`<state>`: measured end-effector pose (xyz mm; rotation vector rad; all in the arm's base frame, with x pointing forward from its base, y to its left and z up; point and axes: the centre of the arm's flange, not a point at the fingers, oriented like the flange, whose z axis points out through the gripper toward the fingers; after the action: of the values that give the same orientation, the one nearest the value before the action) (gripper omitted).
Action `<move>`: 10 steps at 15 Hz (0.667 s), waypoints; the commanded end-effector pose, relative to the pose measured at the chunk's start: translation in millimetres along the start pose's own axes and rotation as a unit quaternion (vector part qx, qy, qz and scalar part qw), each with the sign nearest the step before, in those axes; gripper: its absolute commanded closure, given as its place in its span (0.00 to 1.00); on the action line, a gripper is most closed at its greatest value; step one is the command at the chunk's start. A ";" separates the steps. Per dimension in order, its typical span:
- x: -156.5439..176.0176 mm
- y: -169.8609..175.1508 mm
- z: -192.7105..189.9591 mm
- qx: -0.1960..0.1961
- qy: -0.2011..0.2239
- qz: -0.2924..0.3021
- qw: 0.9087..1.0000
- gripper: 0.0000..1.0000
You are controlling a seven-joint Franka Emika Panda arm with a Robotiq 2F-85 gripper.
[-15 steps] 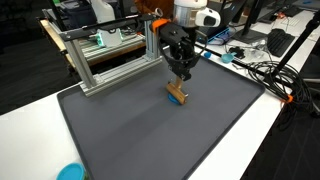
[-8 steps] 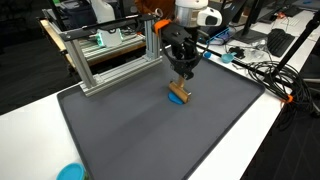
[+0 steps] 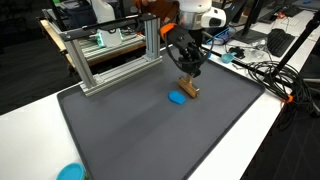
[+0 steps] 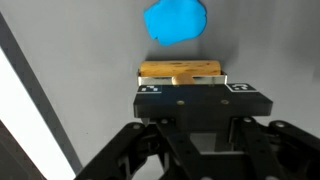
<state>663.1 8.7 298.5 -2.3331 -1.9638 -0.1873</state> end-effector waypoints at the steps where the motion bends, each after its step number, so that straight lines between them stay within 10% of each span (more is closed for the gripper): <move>1: -26.6 -2.9 -35.0 -0.019 0.004 0.047 0.999 0.78; 8: -55.0 -4.3 -39.6 -0.015 -0.002 0.059 0.998 0.78; 9: -56.8 6.1 -35.7 -0.023 -0.004 0.063 0.998 0.53; 10: -56.7 4.3 -32.8 -0.019 -0.005 0.063 0.998 0.53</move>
<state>656.5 -52.0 322.4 -2.4771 -1.8246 -0.2063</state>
